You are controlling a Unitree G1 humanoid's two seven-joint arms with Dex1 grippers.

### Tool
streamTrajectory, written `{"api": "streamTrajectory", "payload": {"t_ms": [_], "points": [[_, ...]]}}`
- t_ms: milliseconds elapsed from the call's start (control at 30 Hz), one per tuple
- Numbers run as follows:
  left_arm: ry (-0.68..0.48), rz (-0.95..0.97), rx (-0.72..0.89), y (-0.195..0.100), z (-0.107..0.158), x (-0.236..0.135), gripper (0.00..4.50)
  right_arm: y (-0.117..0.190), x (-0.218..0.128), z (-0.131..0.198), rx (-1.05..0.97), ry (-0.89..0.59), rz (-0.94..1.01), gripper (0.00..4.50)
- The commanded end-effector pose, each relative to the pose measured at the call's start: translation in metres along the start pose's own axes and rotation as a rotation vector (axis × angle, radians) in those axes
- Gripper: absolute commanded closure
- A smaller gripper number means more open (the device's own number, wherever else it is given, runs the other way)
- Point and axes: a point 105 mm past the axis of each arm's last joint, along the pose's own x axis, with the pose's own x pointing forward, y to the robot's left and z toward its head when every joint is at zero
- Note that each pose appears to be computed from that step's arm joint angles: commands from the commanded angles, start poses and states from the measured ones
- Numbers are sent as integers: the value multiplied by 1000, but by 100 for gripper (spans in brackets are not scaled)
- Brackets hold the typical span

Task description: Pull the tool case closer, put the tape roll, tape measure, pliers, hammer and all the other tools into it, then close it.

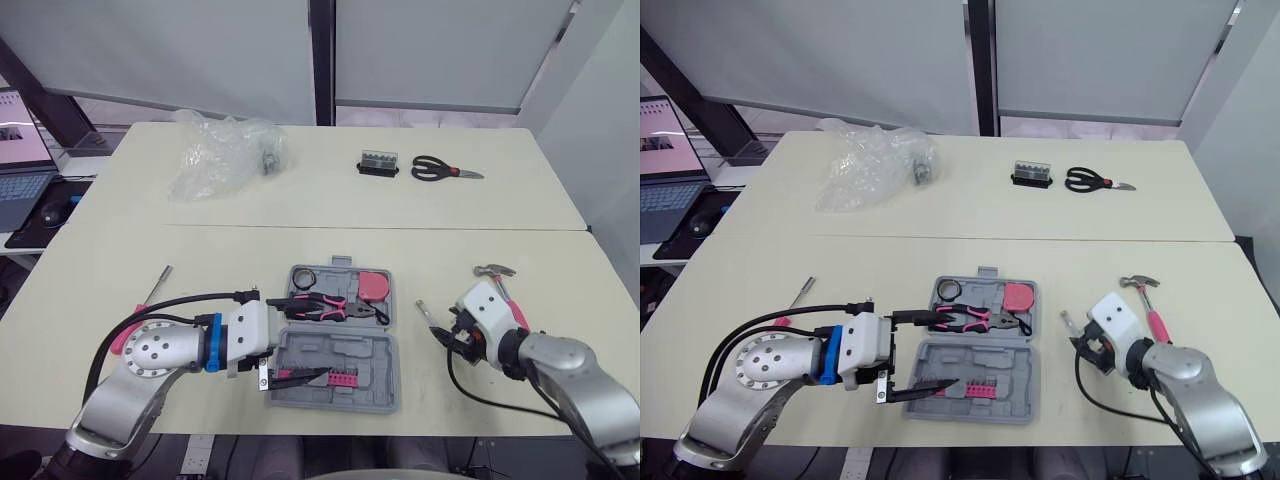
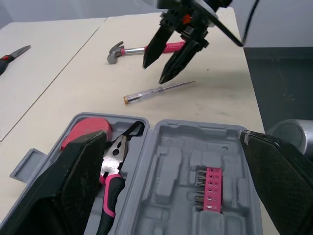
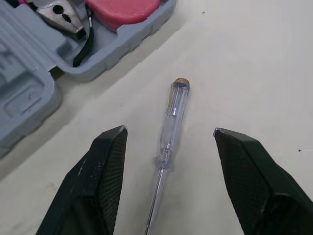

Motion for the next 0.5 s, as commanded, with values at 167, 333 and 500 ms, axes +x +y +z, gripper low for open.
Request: {"api": "streamTrajectory", "payload": {"t_ms": [167, 333, 500], "points": [[-1, 8, -2, 2, 6, -15, 0, -1, 9, -16, 60, -107, -107, 153], [-4, -1, 7, 3, 9, -11, 0, -2, 22, -26, 81, -100, -126, 153], [-7, -5, 12, 4, 11, -9, 0, -4, 29, -28, 141, -108, -138, 186]]}}
